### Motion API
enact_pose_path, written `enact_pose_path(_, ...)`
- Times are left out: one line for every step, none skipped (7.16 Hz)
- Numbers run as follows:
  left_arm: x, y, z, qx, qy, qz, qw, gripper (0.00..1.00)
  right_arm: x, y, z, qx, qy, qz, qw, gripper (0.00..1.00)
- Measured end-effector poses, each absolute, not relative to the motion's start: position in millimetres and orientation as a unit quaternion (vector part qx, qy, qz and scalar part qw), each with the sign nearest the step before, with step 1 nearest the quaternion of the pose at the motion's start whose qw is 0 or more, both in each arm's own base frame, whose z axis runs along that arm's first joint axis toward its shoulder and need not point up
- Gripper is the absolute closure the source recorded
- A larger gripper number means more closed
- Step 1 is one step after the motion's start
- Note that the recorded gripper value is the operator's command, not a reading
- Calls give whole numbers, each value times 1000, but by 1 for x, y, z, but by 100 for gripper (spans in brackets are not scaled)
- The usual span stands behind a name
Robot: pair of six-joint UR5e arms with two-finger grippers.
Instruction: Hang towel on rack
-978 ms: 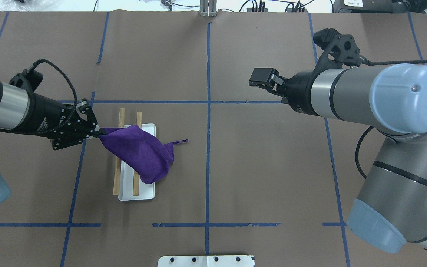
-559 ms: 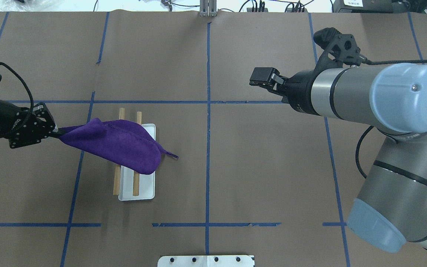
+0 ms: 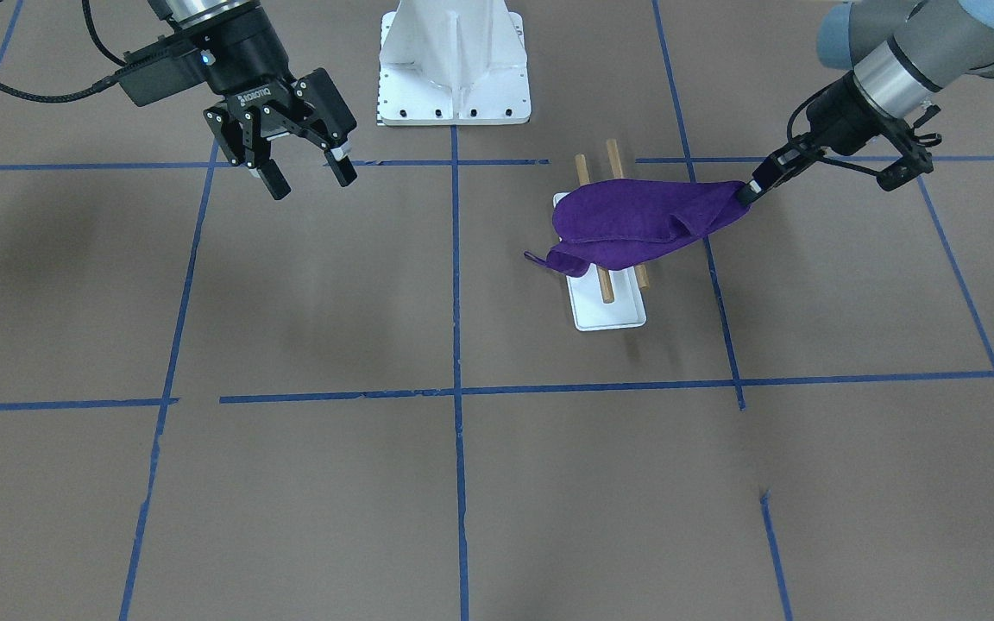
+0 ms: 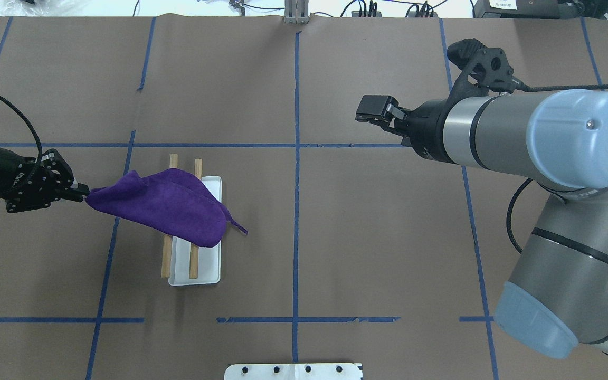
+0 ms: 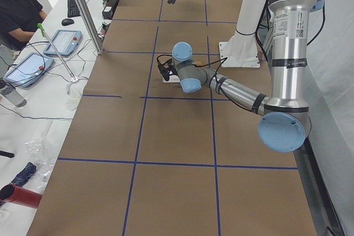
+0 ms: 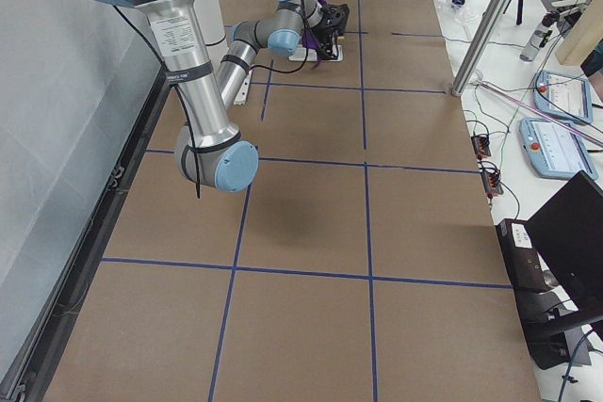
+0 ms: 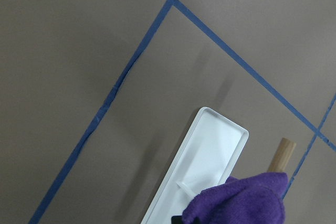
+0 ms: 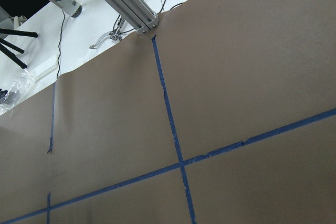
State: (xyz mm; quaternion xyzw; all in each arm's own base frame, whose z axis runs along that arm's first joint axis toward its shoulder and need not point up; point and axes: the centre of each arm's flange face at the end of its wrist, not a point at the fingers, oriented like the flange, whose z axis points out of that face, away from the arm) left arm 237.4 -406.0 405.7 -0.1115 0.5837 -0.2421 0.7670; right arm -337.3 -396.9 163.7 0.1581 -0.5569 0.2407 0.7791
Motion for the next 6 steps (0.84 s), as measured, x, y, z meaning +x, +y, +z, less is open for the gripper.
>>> enact_pose_path(239, -409, 416, -110, 585, -241, 766, 0, -337, -397, 166, 158, -555, 241, 780, 0)
enact_pose_path(241, -412, 425, -110, 584, -240, 768, 0, -336, -398, 169, 157, -552, 242, 782, 0)
enact_pose_path(240, -415, 430, -101, 583, -234, 772, 0, -335, -402, 176, 160, -544, 241, 787, 0)
enact_pose_path(234, -421, 436, -80, 582, -221, 778, 0, -333, -409, 191, 167, -526, 234, 801, 0)
enact_pose_path(223, -430, 448, -45, 579, -196, 791, 0, -326, -419, 218, 174, -498, 216, 822, 0)
enact_pose_path(209, -442, 469, 1, 568, -156, 808, 0, -306, -429, 255, 173, -466, 189, 847, 0)
